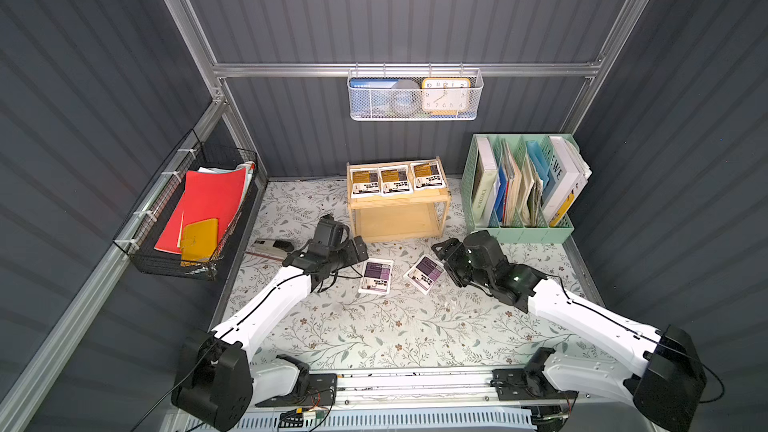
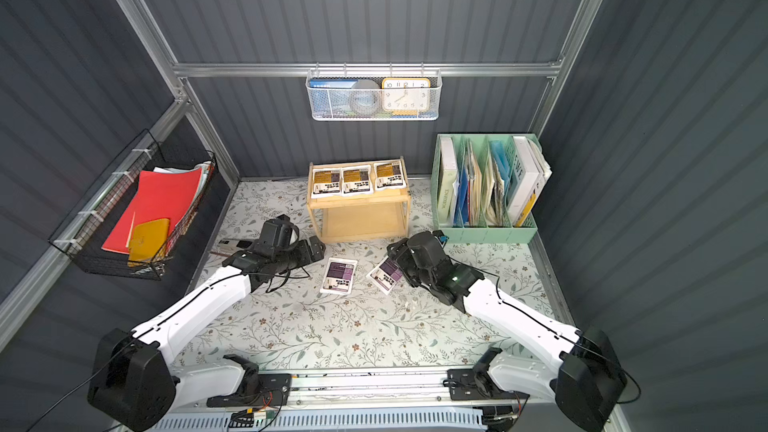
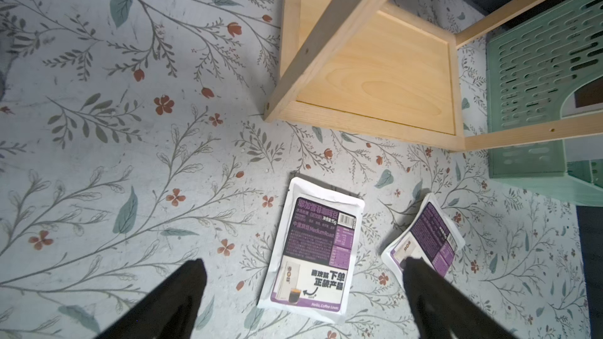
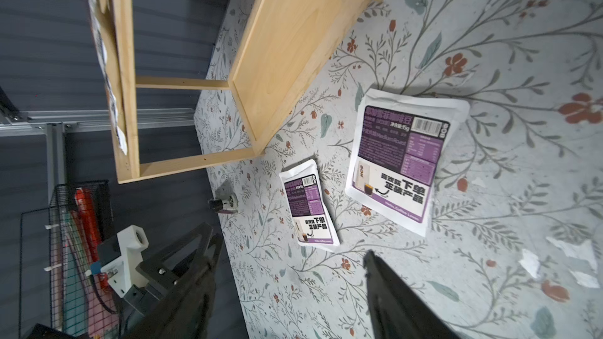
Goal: Place the bagged coffee beans on the shelf by color
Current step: Adjust the bagged coffee beans at the center of the board.
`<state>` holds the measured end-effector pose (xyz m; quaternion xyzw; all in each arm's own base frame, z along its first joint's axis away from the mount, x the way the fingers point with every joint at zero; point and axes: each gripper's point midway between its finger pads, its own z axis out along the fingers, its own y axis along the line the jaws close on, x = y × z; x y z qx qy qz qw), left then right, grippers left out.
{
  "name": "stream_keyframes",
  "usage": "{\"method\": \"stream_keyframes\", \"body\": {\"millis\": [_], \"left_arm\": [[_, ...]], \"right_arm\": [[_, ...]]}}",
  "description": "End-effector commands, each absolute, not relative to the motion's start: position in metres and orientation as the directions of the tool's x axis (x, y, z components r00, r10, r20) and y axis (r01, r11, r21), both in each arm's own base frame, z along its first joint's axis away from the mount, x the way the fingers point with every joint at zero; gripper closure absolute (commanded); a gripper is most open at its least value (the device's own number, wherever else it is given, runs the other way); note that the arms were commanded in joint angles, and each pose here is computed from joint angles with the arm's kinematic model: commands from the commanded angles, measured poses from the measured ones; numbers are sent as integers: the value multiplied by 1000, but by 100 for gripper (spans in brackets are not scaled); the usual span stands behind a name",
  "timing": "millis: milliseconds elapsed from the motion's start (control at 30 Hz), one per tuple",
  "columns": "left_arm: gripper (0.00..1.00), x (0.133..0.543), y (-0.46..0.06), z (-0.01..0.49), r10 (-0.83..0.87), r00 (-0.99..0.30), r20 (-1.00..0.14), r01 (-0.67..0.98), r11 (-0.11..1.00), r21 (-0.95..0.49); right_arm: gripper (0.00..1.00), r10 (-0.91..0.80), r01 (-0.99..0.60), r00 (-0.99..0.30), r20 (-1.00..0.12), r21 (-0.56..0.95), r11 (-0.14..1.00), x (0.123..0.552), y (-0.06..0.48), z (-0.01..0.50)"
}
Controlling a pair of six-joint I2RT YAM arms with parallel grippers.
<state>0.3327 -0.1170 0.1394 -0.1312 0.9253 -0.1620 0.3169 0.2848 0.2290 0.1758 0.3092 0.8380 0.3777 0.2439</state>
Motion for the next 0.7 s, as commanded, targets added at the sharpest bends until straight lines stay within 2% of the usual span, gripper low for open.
{"method": "stream_keyframes", "body": {"millis": [0,400,667], "left_arm": [[0,327,-116,123,-317,-788,-528,-131,924,-359],[0,321,-116,98,-296,-813,-502,-125,930,-347],[0,325,-114,97,-322,-796,-512,-149,925,-350]], "right_arm": [[25,629,280,-752,-195,771,572,279,243,175],[25,416,126,-882,-221,740,661,268,280,146],[25,268,-7,-916,-300,677,736,255,277,145]]}}
